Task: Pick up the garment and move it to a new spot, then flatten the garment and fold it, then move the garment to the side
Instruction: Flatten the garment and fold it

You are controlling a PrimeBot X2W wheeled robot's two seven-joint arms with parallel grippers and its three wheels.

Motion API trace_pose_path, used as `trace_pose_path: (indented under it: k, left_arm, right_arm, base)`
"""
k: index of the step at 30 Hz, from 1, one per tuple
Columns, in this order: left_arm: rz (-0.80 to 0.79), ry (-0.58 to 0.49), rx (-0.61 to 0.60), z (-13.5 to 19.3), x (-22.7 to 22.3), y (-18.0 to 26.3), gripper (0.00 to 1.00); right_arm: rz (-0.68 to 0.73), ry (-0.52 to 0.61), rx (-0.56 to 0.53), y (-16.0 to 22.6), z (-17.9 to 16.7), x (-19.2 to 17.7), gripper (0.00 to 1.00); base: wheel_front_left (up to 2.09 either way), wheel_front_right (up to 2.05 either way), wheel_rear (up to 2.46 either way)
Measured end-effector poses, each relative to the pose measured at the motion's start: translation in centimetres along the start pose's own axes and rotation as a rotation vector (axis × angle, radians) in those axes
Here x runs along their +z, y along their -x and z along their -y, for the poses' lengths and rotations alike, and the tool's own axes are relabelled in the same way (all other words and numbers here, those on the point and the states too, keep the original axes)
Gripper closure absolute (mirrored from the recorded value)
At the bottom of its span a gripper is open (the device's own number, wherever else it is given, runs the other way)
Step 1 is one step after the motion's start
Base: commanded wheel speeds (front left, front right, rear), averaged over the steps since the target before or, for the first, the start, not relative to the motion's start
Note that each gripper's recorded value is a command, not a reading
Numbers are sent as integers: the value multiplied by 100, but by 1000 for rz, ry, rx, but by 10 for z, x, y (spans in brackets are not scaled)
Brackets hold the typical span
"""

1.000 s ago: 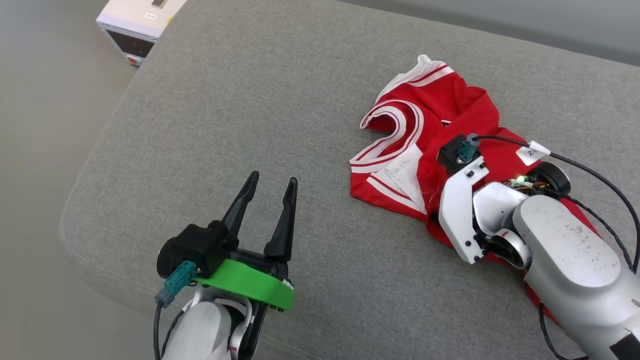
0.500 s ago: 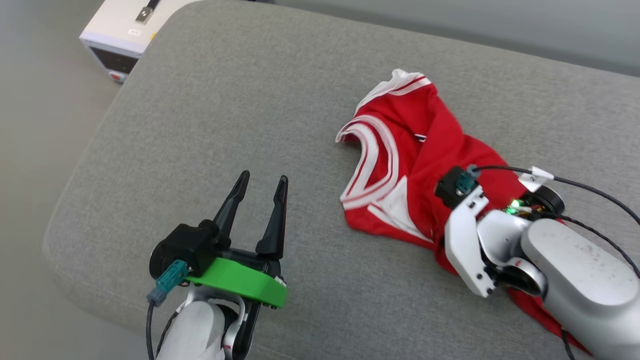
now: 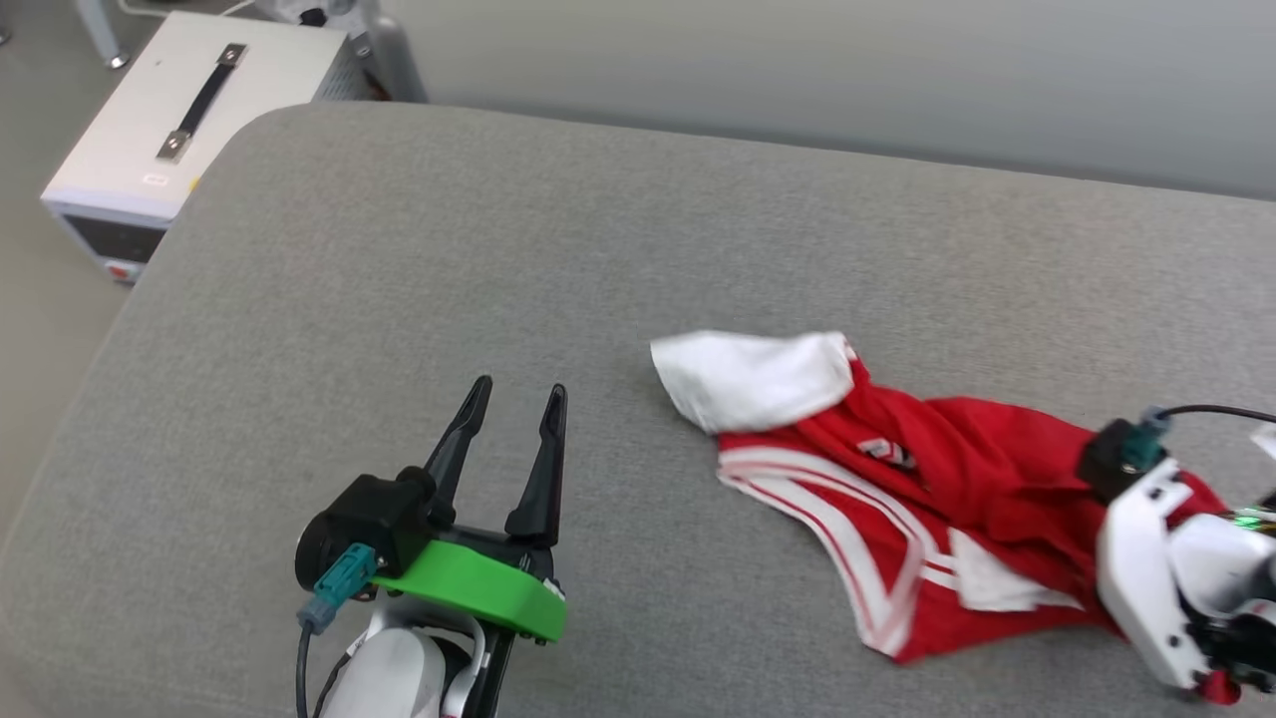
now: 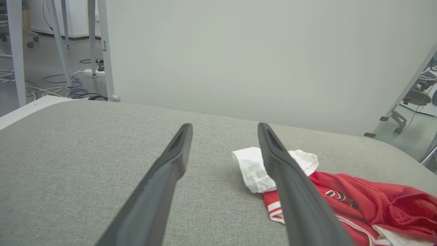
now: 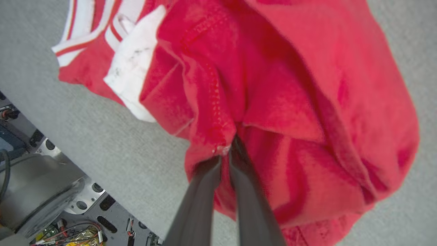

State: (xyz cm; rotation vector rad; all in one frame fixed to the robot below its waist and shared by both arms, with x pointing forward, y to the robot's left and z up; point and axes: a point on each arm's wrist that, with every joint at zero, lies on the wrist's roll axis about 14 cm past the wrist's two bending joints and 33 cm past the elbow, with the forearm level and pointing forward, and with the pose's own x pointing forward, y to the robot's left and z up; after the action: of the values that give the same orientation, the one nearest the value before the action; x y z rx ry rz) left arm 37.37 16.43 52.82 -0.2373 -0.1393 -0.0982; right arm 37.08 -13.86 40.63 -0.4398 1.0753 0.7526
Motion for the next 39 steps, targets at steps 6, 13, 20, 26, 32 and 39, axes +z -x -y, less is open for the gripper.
trace_pose_path:
  k: [6,13,20,26,32,39]
  left_arm:
    - [2,13,-53,17,-1,-6,0]
    - [-19,22,-81,26,-9,-10,0]
    - [-33,24,-118,37,-14,-14,0]
    - [-42,32,-178,56,-17,-16,0]
    - [-43,53,-215,70,-18,-18,0]
    - [-74,69,-278,89,-27,-16,0]
  right_arm:
    - [-31,-93,-136,29,39,-40,100]
    - [117,-152,-179,26,44,-30,0]
    - [447,-247,-184,48,41,20,0]
    - [839,-337,-278,106,56,57,0]
    - [1098,-413,-391,141,58,53,0]
    - [1231,-524,-473,149,48,35,0]
  base:
    - [0,0,0]
    - [0,0,0]
    - [0,0,0]
    - [0,0,0]
    - [0,0,0]
    - [0,0,0]
